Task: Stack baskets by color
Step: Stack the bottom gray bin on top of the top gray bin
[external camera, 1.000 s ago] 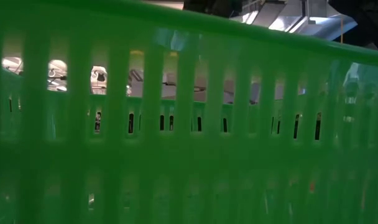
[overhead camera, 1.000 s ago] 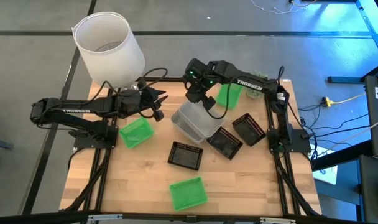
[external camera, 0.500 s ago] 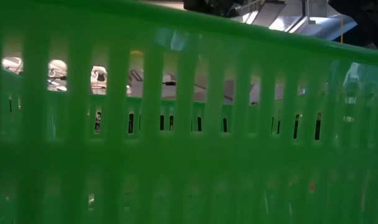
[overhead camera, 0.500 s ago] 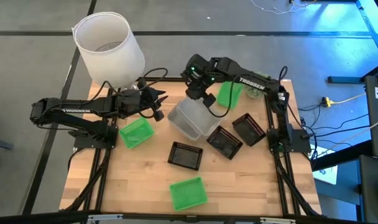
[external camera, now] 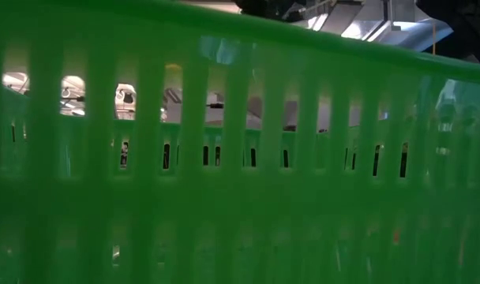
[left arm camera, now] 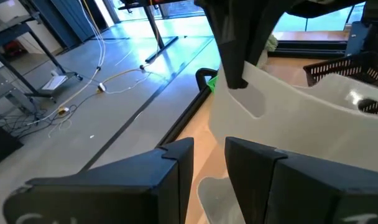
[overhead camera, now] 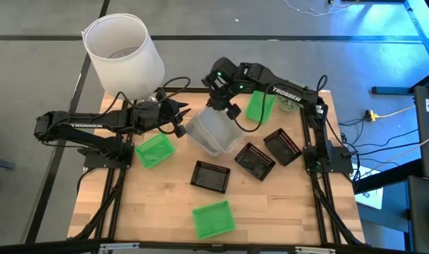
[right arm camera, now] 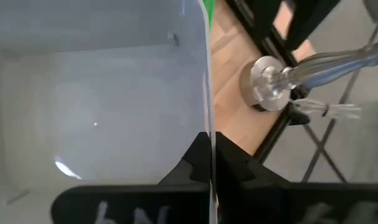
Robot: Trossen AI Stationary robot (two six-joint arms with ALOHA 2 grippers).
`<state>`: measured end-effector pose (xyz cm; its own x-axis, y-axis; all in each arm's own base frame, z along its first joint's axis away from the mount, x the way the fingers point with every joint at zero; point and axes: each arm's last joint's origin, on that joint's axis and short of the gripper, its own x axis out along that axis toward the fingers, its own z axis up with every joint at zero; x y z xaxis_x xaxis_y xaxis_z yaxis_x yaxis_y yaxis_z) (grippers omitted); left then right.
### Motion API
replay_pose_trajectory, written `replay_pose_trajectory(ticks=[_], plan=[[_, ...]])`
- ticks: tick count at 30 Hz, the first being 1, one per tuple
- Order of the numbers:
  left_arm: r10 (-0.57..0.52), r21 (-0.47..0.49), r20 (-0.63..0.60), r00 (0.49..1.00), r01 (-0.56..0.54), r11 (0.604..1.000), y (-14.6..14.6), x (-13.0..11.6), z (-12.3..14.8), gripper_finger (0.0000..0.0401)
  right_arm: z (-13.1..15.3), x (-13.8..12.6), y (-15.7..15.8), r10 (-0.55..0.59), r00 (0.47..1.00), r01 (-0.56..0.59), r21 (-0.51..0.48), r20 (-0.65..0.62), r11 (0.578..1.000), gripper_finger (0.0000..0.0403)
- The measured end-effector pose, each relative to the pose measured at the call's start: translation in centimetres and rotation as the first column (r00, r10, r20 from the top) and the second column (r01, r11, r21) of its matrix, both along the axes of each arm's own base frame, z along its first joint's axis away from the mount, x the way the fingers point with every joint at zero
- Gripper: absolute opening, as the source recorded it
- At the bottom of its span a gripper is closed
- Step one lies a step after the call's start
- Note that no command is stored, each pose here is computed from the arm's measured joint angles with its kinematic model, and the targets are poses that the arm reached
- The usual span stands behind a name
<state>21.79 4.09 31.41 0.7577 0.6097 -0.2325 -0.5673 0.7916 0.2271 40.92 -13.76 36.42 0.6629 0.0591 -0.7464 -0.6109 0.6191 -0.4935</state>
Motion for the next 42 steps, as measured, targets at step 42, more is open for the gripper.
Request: replay_pose_trajectory(ticks=[42], plan=[[0.045,0.031,-0.032,0.998,-0.044,0.999,0.1,-0.1,-0.1,0.0085,-4.4,3.6,-0.3,-0.083,0.991,0.07,-0.126,-0.104,0.99,0.0109]])
